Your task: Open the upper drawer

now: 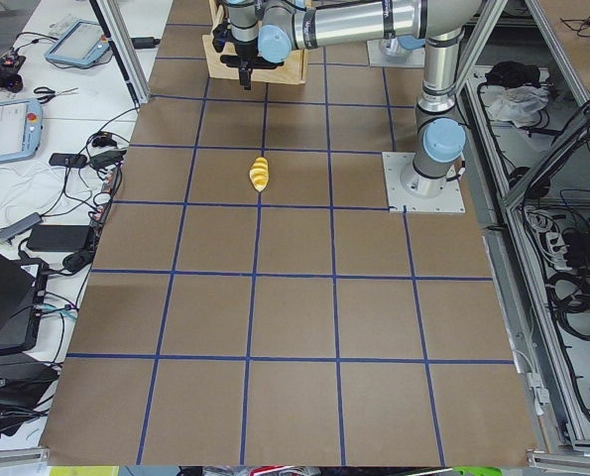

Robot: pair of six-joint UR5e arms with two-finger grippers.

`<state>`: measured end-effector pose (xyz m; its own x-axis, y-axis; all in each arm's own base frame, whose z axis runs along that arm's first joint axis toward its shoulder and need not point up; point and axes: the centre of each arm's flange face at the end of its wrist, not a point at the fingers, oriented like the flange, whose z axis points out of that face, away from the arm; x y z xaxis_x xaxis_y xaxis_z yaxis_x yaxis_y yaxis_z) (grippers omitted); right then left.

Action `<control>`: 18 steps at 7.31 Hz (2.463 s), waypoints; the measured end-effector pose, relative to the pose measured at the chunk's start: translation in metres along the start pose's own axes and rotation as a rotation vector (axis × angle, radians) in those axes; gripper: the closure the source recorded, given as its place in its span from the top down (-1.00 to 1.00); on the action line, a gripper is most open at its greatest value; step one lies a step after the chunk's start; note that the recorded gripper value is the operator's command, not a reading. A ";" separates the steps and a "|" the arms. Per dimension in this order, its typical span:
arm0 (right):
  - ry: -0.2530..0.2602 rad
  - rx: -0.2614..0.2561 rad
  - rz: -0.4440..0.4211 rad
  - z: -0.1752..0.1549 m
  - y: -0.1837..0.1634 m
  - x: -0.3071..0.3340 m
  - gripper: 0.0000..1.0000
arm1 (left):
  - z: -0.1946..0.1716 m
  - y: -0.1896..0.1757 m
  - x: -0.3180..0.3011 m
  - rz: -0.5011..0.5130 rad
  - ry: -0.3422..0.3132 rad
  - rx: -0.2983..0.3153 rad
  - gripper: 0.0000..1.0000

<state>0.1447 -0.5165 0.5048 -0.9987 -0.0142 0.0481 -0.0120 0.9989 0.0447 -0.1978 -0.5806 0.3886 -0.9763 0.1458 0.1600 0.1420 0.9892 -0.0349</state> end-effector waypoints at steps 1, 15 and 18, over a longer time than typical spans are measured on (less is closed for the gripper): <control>0.000 0.000 0.000 0.000 0.000 0.000 1.00 | -0.001 0.000 -0.001 -0.002 0.002 -0.001 1.00; 0.000 0.000 0.000 0.000 0.000 0.000 1.00 | -0.136 0.081 -0.031 -0.069 -0.171 -0.072 1.00; 0.000 0.000 0.001 0.000 0.000 0.000 1.00 | -0.137 0.081 -0.032 -0.069 -0.172 -0.071 1.00</control>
